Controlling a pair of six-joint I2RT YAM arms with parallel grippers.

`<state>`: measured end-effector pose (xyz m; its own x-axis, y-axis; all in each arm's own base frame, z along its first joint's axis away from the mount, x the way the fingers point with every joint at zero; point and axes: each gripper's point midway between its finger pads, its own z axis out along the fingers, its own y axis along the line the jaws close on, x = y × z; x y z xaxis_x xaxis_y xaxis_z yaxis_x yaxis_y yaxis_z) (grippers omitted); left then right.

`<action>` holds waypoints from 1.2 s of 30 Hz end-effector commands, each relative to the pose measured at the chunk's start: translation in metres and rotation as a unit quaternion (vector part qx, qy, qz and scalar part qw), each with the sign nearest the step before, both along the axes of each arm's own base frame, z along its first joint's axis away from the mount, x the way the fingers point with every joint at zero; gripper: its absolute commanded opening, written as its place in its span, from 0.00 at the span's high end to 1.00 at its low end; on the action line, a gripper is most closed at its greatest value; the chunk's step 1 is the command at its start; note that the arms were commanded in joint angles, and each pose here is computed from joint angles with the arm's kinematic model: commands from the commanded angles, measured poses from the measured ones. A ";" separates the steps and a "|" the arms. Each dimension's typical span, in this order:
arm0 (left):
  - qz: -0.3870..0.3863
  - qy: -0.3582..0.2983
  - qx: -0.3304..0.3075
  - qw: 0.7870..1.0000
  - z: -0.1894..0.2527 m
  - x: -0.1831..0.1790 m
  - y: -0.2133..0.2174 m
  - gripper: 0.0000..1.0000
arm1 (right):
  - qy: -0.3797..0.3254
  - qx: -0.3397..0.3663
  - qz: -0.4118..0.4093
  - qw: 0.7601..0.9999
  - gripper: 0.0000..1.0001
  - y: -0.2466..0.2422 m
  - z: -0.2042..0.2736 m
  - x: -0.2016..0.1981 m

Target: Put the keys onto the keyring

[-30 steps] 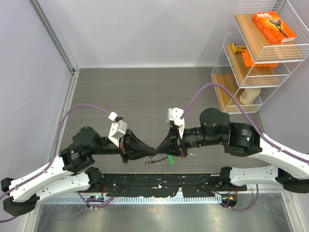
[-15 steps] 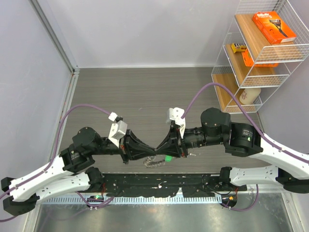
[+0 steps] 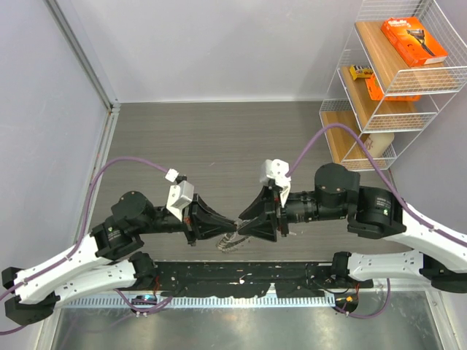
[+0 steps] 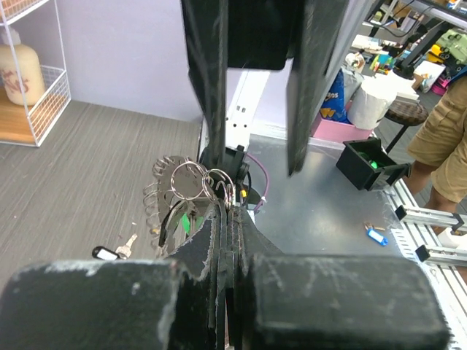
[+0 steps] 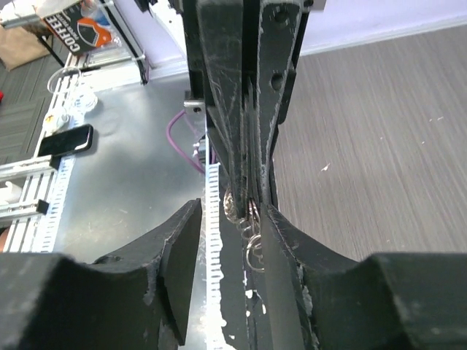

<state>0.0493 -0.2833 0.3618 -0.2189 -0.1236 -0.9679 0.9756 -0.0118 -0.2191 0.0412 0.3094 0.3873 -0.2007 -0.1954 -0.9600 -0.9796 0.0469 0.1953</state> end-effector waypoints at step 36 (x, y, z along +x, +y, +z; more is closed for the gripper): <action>0.015 -0.030 -0.021 0.999 0.004 -0.012 0.034 1.00 | 0.115 -0.192 -0.484 0.846 0.49 -0.115 -0.245 0.100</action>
<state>0.0361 -0.2529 0.3529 -0.1934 -0.1205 -0.9737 0.9807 0.0041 -0.1953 0.1294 0.1853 0.1583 -0.5950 -0.1951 -0.7797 -0.4718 0.8701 0.1424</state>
